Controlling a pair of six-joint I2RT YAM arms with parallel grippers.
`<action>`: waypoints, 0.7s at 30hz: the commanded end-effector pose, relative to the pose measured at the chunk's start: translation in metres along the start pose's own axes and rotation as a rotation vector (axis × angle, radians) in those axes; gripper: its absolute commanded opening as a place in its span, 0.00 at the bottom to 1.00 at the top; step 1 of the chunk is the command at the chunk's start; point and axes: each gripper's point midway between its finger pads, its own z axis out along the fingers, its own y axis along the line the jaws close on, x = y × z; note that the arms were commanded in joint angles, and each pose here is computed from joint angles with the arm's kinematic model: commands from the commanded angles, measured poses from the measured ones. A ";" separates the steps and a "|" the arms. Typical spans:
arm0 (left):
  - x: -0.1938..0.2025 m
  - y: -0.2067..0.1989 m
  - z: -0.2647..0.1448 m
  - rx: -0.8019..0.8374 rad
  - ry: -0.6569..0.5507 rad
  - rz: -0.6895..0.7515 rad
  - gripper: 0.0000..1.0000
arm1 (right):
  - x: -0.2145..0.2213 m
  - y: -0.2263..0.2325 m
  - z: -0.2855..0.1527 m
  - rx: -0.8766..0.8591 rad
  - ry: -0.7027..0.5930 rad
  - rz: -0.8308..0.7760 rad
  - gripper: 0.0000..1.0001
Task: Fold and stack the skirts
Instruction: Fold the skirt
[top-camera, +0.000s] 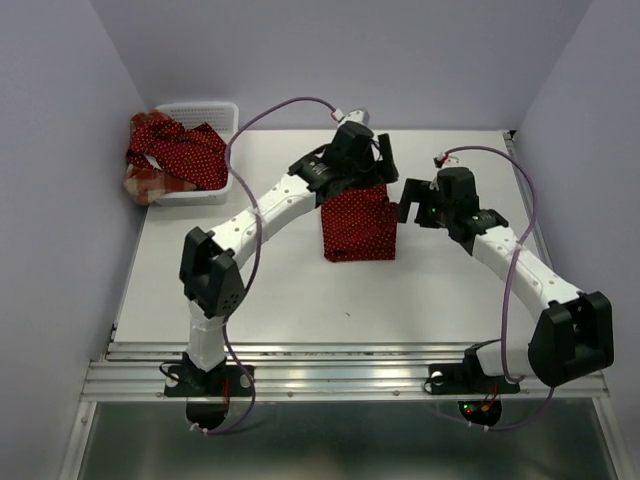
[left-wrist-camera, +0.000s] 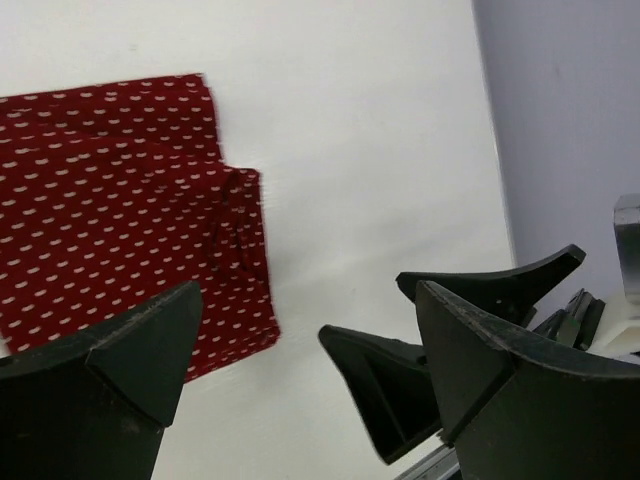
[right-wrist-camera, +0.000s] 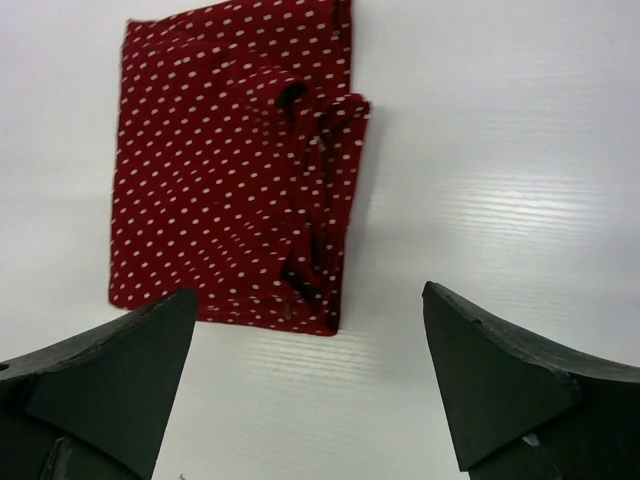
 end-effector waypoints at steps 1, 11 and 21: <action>-0.042 0.068 -0.038 -0.155 -0.126 -0.059 0.99 | -0.018 0.064 0.002 -0.307 -0.004 -0.084 1.00; -0.015 0.223 -0.101 -0.446 -0.190 -0.236 0.99 | 0.023 0.143 0.057 -0.404 0.149 -0.170 1.00; -0.008 0.234 -0.094 -0.481 -0.153 -0.230 0.99 | 0.119 0.096 0.062 -0.284 0.366 -0.021 1.00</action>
